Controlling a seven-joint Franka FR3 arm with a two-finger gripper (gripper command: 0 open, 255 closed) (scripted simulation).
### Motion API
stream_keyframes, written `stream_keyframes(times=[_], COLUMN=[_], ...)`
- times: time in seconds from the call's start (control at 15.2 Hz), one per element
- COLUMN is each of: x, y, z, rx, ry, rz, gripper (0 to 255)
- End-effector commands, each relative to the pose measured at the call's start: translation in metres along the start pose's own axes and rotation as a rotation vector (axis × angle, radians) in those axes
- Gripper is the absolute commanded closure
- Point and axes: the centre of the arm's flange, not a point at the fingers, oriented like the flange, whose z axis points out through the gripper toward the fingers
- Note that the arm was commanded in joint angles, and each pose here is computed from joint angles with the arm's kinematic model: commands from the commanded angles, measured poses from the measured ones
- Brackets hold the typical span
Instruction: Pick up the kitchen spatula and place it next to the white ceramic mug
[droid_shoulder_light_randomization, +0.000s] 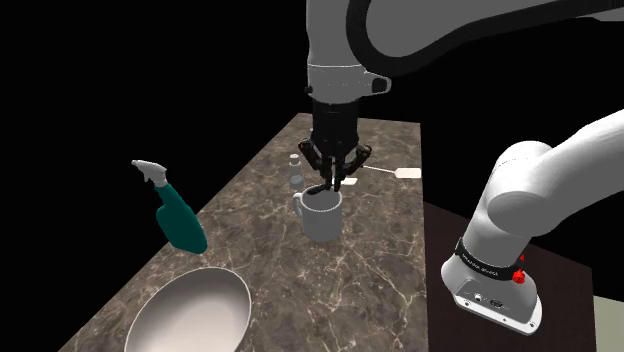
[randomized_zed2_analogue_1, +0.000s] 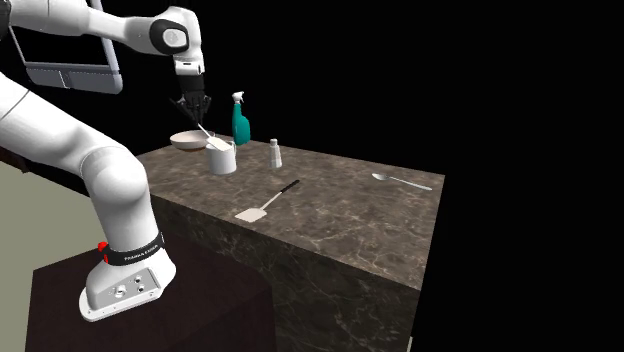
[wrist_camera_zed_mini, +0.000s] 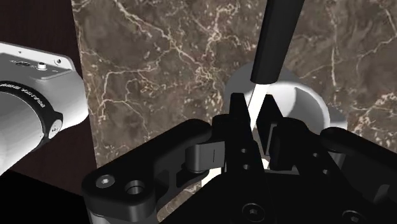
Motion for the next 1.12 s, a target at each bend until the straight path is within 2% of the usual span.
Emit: stream_keyframes(times=[0.0, 0.53, 1.06], x=[-0.027, -0.132, -0.136], y=[-0.002, -0.012, -0.013], z=[0.002, 0.008, 0.046], rx=[0.0, 0.0, 0.0], ry=[-0.001, -0.001, -0.001], rz=[0.002, 0.002, 0.002], gripper=[255, 255, 255])
